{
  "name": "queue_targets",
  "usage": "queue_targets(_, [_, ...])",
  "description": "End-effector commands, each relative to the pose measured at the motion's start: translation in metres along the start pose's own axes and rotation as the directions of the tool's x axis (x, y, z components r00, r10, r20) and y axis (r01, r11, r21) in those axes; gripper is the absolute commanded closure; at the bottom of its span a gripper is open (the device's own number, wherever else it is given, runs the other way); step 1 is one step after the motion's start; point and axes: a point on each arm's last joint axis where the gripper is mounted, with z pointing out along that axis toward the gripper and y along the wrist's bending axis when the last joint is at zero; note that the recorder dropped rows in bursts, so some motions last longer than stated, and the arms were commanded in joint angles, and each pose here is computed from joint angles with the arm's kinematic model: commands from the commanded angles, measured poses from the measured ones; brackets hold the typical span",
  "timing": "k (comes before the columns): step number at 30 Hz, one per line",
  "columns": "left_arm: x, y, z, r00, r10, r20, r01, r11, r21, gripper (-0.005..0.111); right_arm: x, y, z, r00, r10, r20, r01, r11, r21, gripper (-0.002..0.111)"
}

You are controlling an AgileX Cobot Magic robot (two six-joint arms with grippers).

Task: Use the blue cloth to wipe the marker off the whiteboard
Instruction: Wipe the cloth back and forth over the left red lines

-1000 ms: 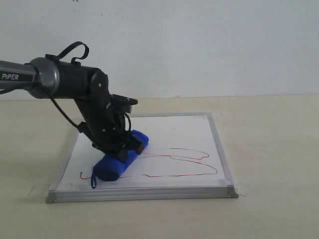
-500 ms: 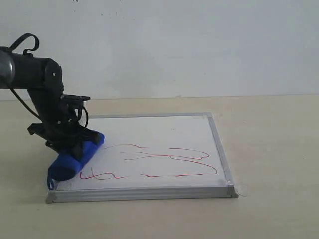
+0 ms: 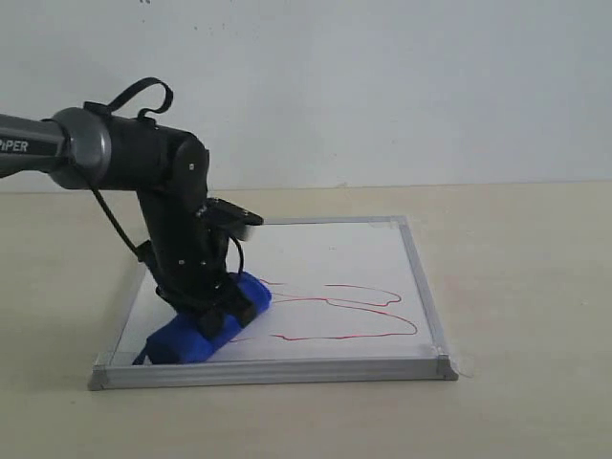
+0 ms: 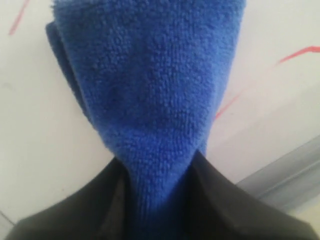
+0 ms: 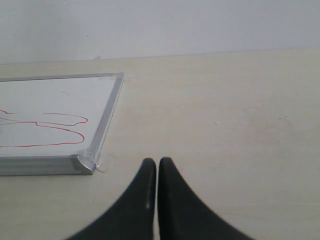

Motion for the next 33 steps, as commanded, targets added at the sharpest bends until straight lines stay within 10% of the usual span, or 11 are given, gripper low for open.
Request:
queue_targets(1, [0.004, -0.03, 0.017, 0.997, -0.007, -0.075, 0.017, 0.992, 0.126, 0.103, -0.001, 0.0, 0.0, 1.0, -0.006, 0.009, 0.006, 1.0, 0.002, 0.107])
queue_targets(20, [0.058, 0.105, -0.001, 0.949, -0.196, -0.247, 0.147, 0.968, -0.201, 0.103, -0.001, 0.0, 0.0, 1.0, -0.006, 0.009, 0.006, 1.0, 0.002, 0.107])
queue_targets(33, [0.039, 0.072, -0.019, 0.987, -0.106, -0.117, 0.1, 0.993, -0.06, 0.103, -0.001, 0.0, 0.0, 1.0, -0.006, 0.009, 0.006, 1.0, 0.002, 0.107])
